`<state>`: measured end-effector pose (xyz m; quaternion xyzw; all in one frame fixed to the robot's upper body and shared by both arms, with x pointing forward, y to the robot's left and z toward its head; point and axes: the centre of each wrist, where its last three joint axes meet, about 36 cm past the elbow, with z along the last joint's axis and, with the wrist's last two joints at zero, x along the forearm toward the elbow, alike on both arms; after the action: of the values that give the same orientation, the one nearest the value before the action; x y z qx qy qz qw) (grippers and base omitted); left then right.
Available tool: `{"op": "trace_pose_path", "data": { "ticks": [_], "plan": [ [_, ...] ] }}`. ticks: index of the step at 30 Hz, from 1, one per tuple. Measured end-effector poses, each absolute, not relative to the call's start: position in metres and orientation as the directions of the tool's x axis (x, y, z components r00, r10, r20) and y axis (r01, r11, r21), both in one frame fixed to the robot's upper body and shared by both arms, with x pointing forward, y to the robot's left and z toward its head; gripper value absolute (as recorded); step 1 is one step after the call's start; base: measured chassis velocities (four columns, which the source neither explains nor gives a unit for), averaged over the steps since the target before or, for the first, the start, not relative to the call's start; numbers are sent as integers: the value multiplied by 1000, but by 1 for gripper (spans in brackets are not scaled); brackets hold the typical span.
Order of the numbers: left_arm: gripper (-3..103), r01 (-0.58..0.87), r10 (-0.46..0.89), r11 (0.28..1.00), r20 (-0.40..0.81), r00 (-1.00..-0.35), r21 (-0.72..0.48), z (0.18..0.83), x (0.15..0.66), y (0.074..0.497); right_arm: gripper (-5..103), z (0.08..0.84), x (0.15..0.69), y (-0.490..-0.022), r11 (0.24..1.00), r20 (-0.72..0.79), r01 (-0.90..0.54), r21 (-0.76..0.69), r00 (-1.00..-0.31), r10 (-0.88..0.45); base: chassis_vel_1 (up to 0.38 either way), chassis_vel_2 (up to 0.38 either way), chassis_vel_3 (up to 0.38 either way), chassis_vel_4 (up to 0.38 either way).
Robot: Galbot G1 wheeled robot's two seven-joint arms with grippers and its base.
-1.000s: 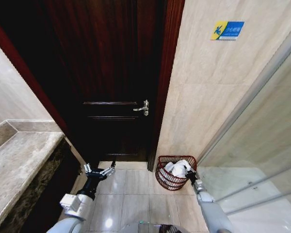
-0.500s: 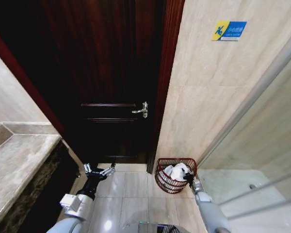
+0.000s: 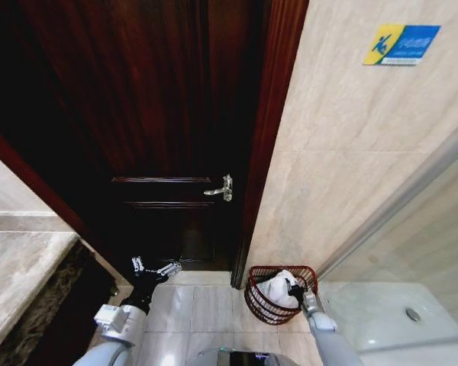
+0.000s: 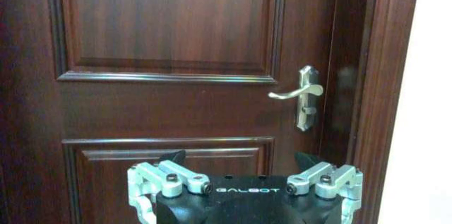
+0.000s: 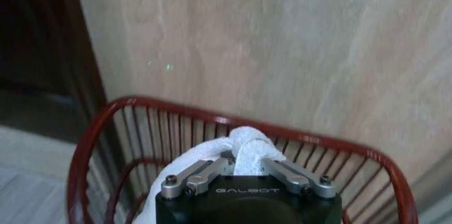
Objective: Discard the used towel into the hamper.
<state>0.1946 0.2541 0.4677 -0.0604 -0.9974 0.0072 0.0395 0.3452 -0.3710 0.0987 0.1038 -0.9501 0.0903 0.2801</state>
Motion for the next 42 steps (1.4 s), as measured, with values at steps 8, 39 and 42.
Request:
{"op": "trace_pose_path", "data": {
  "ticks": [8,39,42],
  "plan": [
    [100,120,121,993,78,-990,-19,468,195,254,5,92,357,-371,963,607,-256,-80,-779,-157,32,-31,-19,41],
    [100,120,121,993,78,-990,-19,468,195,254,5,80,415,-352,994,761,-101,38,-642,-94,0,0,0,0],
    [100,120,121,993,78,-990,-19,468,195,254,8,81,415,-352,995,762,-97,39,-641,-93,0,0,0,0]
  ]
}}
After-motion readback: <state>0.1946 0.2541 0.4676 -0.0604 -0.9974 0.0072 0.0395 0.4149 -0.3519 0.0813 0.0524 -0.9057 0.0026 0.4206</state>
